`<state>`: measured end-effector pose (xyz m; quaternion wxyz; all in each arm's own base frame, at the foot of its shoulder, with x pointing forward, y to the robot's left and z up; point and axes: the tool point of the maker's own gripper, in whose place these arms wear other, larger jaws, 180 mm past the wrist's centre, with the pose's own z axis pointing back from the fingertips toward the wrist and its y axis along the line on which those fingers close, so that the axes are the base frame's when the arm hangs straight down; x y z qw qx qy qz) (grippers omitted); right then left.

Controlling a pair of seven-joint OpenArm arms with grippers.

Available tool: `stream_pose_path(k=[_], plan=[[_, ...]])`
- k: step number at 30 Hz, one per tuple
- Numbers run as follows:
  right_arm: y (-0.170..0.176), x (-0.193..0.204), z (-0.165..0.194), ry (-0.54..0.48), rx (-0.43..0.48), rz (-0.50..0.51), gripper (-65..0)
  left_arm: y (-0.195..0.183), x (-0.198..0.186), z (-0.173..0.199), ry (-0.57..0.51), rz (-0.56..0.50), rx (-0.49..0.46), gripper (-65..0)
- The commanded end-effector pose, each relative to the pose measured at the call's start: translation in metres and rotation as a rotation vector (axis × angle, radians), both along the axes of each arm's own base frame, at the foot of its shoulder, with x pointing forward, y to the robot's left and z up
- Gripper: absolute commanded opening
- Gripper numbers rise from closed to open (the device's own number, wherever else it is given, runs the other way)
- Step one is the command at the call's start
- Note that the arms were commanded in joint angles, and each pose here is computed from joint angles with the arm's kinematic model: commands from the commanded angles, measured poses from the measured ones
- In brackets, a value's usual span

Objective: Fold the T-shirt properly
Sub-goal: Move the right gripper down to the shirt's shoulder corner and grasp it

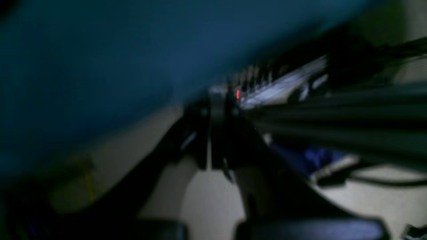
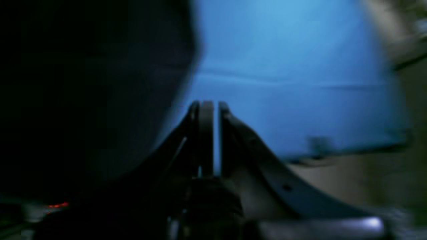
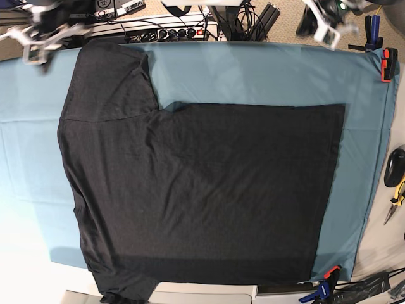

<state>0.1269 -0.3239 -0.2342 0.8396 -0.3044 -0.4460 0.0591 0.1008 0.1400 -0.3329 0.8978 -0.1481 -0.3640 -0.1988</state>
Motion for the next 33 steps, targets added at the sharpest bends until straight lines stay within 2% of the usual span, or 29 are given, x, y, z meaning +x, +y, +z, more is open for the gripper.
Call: stream_pose_path(k=[1,3,5,7,9,11,13,15,18,21,23,24,25,28,29,33], plan=[[-0.006,0.009,0.022,-0.059,-0.088,0.012,-61.8,-0.003,0.007,0.011,-0.047,-0.014,-0.018,-65.0],[-0.019,0.020,0.040,-0.099,-0.200,-0.018,-61.8,-0.001,0.018,0.015,-0.081,-0.019,-0.008,-65.0],[-0.028,0.031,0.055,-0.141,-0.276,-0.058,-61.8,0.000,0.029,0.017,-0.101,-0.021,0.002,-65.0],[-0.031,0.040,0.065,-0.197,-0.282,-0.094,-61.8,0.001,0.037,0.017,-0.108,-0.024,0.015,-65.0],[-0.035,0.049,0.065,-0.255,-0.244,-0.133,-61.8,0.000,0.044,0.019,-0.121,-0.039,0.023,-65.0],[-0.052,0.052,0.029,-0.243,-0.128,-0.216,-61.8,-0.001,0.047,0.019,-0.121,-0.051,0.027,-65.0],[-0.064,0.056,-0.021,-0.227,0.049,-0.299,-61.8,0.000,0.048,0.019,-0.114,-0.049,0.027,-63.8],[-0.061,0.066,-0.069,-0.200,0.240,-0.335,-61.8,-0.001,0.046,0.018,-0.100,-0.052,0.021,-60.1],[-0.028,0.090,-0.109,-0.173,0.574,-0.266,-61.8,0.004,0.043,0.014,-0.074,-0.072,0.050,-55.2],[0.008,0.108,-0.093,-0.235,0.852,-0.128,-61.8,0.008,0.040,0.010,-0.059,-0.078,0.074,-53.5],[0.017,0.106,-0.075,-0.260,0.912,-0.060,-61.1,0.011,0.039,0.005,-0.046,-0.072,0.080,-53.5],[0.018,0.103,-0.068,-0.268,0.923,-0.040,-58.6,0.014,0.038,0.001,-0.037,-0.069,0.089,-53.5],[0.019,0.098,-0.059,-0.278,0.923,-0.019,-54.7,0.018,0.038,-0.003,-0.028,-0.065,0.099,-53.5],[0.016,0.079,-0.039,-0.310,0.898,-0.009,-36.7,0.030,0.037,-0.013,0.001,-0.043,0.122,-53.5],[0.015,0.071,-0.037,-0.298,0.882,-0.016,-34.1,0.033,0.036,-0.017,0.013,-0.040,0.126,-53.5],[0.012,0.047,-0.042,-0.239,0.890,-0.058,-34.0,0.038,0.032,-0.025,0.041,-0.036,0.132,-53.5]])
